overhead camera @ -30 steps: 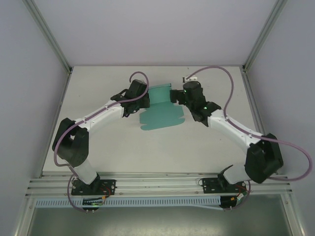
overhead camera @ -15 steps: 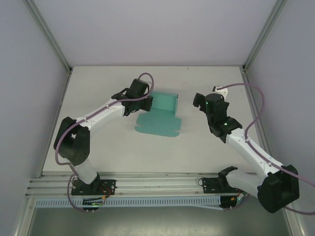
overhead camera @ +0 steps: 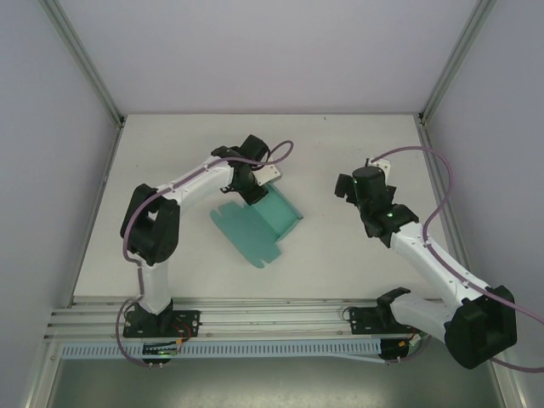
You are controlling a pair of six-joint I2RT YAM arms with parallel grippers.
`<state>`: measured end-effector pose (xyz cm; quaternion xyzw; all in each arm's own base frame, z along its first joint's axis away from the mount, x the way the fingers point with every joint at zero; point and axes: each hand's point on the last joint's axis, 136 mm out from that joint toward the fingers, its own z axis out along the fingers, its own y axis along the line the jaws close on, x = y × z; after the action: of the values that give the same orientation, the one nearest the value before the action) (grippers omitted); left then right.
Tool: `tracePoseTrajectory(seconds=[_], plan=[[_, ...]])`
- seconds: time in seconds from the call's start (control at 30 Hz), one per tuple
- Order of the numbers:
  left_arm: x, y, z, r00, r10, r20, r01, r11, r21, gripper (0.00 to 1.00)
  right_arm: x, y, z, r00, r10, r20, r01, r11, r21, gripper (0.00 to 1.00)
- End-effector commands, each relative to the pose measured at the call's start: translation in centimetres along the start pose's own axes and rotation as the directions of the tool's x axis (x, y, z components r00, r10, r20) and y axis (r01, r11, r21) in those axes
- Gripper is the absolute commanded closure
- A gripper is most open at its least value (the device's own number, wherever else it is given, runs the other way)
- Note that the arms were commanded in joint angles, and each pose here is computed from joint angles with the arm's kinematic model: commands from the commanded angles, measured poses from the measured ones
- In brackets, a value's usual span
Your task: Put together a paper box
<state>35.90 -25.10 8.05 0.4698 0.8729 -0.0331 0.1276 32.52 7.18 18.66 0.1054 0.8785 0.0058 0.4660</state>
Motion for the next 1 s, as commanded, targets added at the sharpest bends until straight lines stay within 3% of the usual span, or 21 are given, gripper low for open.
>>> tracePoseTrajectory(seconds=[0.0,0.1,0.37,0.5,0.73,0.97], plan=[[4.1,0.7,1.4,0.964,0.118,-0.237,-0.127,0.992,-0.022,1.00,1.4,-0.9,0.4,0.998,-0.048,-0.049,0.049,0.998,0.026,0.01],[4.5,2.0,3.1,0.943,0.116,-0.312,-0.144,0.987,-0.068,1.00,1.8,-1.0,0.6,0.996,-0.064,-0.057,0.066,0.997,0.029,0.01],[3.0,3.4,6.9,0.931,0.090,-0.355,-0.148,0.979,-0.141,1.00,2.4,-1.5,1.2,0.994,-0.073,-0.080,0.077,0.996,0.045,0.01],[4.0,3.3,9.0,0.908,0.100,-0.408,-0.172,0.974,-0.145,0.88,2.7,-1.8,1.3,0.994,-0.070,-0.086,0.075,0.996,0.050,0.01],[0.2,2.4,6.7,0.960,0.114,-0.256,-0.144,0.984,-0.103,0.57,3.1,-1.7,1.4,0.994,-0.068,-0.091,0.071,0.997,0.036,0.01],[-3.1,1.7,2.7,0.984,0.143,-0.102,-0.151,0.986,-0.073,0.49,3.4,-1.0,1.5,0.993,-0.071,-0.096,0.070,0.997,-0.015,0.01]])
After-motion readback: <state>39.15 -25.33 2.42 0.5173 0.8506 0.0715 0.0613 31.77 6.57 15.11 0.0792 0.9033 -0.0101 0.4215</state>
